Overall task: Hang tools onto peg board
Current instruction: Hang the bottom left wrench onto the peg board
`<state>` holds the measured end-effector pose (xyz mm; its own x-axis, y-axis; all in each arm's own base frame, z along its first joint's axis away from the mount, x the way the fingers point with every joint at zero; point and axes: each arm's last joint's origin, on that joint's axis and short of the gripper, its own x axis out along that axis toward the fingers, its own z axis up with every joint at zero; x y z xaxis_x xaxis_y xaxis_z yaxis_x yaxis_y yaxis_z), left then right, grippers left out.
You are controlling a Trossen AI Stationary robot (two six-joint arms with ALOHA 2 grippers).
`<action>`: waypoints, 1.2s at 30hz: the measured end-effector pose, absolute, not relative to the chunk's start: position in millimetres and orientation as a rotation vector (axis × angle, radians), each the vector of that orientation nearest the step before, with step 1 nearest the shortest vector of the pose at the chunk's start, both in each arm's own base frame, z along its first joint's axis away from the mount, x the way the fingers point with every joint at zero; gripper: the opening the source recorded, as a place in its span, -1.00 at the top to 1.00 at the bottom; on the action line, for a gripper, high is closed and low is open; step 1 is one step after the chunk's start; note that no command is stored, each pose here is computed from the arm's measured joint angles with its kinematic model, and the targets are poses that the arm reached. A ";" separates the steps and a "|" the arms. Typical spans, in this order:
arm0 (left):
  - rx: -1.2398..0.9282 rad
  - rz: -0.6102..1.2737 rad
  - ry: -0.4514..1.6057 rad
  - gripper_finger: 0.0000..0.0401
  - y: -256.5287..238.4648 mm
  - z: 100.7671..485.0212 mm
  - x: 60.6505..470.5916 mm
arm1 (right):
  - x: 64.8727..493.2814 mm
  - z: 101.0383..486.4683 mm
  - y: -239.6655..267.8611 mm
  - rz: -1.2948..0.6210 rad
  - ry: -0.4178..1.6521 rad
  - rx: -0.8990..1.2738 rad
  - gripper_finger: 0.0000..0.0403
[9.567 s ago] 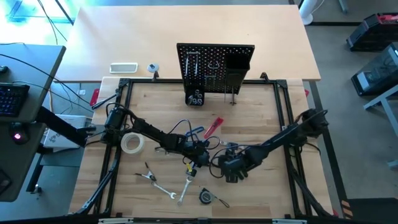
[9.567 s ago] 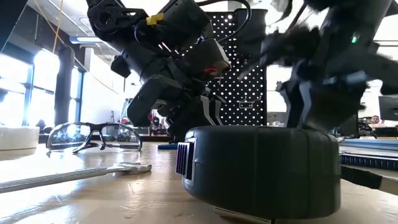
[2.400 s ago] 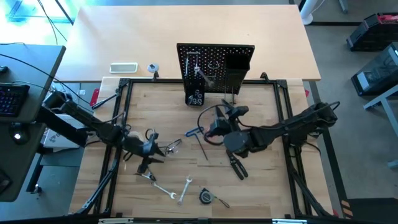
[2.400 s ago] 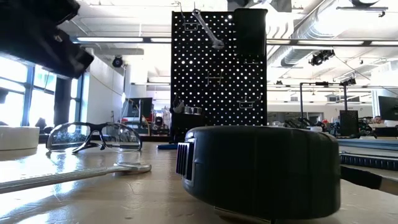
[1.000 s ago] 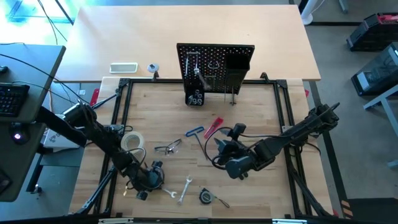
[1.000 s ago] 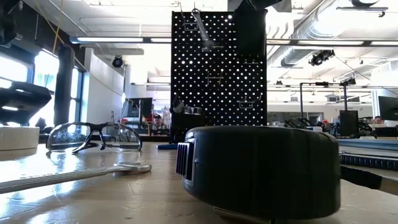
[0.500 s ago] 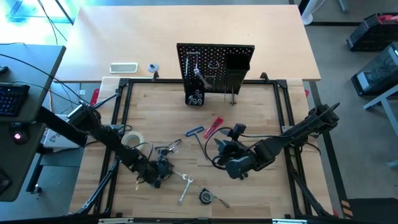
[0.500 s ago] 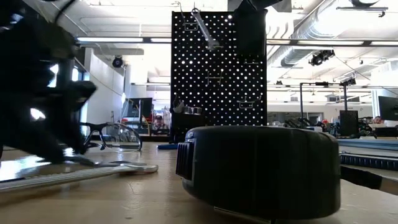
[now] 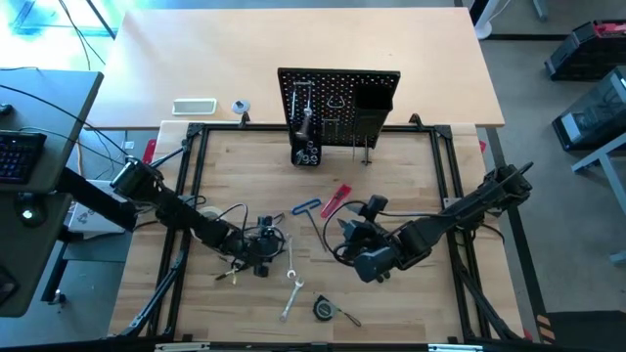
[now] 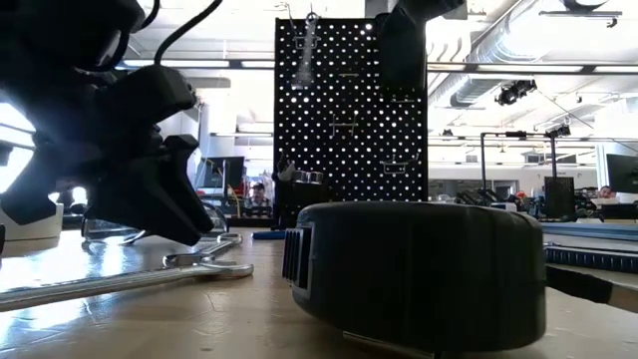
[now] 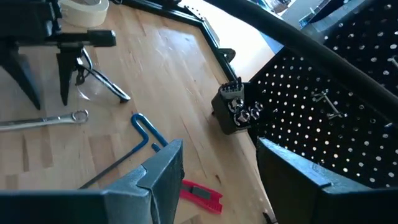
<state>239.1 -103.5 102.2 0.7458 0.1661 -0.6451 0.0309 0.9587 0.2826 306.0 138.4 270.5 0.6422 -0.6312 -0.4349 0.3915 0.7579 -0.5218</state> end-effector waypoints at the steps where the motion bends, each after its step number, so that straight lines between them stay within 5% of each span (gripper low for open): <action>1: 0.283 0.086 0.730 0.37 -103.0 102.1 238.9 | 307.4 267.5 139.2 -0.601 0.649 -0.410 0.02; 19: 0.259 0.033 0.741 0.37 -70.9 105.1 255.0 | 341.5 176.9 156.2 -0.612 0.783 -0.439 0.02; 36: 0.139 -0.245 0.674 0.58 -41.6 111.1 268.7 | 345.5 171.6 158.8 -0.610 0.766 -0.423 0.02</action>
<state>268.7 -41.6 111.1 0.7538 -0.1795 -0.6321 0.2688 0.9620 0.0475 345.5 158.8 171.6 0.5645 -0.6479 -0.5115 0.3533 0.7497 -0.5596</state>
